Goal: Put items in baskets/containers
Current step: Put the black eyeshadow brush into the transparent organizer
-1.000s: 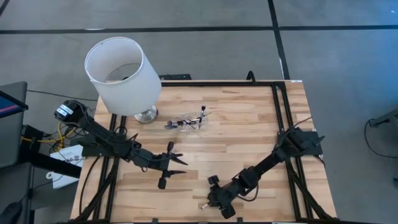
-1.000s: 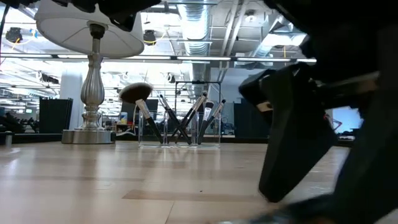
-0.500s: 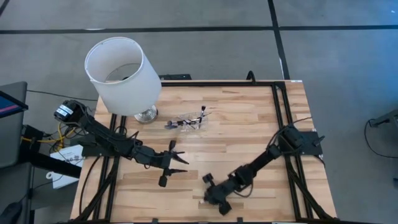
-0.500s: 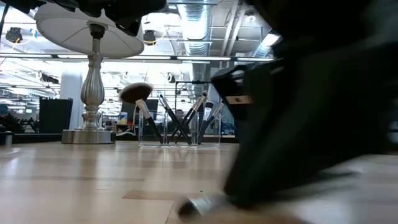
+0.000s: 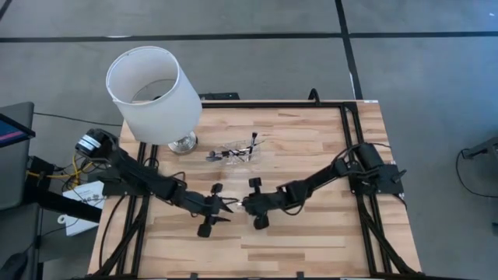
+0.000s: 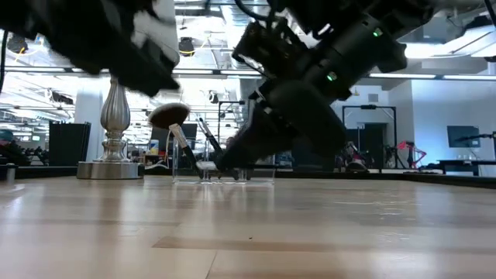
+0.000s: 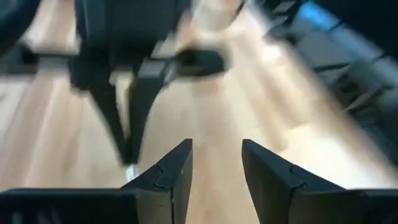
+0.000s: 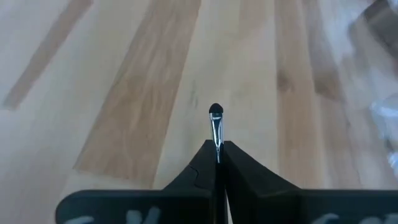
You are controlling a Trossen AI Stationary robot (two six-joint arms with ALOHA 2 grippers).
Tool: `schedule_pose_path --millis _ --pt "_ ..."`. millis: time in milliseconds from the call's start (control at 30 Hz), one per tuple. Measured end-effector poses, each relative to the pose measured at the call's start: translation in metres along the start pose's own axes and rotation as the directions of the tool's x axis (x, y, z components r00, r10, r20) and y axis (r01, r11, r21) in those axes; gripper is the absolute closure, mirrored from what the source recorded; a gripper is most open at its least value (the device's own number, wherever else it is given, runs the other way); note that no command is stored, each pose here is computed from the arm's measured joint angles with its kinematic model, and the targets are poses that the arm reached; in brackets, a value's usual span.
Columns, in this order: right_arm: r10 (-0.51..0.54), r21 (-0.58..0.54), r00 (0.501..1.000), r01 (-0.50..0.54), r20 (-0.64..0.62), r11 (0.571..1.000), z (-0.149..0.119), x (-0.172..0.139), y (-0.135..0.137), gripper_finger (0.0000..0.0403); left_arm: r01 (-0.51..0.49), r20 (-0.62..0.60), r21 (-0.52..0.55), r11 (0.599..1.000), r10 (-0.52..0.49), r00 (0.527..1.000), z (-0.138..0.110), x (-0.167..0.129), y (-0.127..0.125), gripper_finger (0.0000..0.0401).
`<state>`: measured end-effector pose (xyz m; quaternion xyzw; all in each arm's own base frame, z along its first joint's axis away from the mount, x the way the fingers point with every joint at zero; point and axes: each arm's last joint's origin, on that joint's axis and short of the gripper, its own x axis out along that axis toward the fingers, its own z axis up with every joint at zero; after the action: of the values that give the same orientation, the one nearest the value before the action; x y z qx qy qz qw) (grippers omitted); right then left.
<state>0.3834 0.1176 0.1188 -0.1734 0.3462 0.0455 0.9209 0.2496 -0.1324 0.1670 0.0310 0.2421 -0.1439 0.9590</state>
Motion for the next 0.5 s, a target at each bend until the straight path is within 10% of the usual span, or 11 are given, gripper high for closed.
schedule_pose_path --millis 167,500 --pt "-0.010 -0.045 0.999 0.012 0.043 0.999 0.005 0.001 -0.004 0.0398 -0.233 -0.071 -0.056 0.971 0.229 0.971 -0.020 0.017 0.010 0.0265" --pt "-0.081 -0.144 0.992 0.095 0.098 0.985 0.012 -0.002 0.000 0.0400 -0.237 -0.093 -0.211 0.948 0.222 0.971 -0.024 0.025 0.025 0.0265"
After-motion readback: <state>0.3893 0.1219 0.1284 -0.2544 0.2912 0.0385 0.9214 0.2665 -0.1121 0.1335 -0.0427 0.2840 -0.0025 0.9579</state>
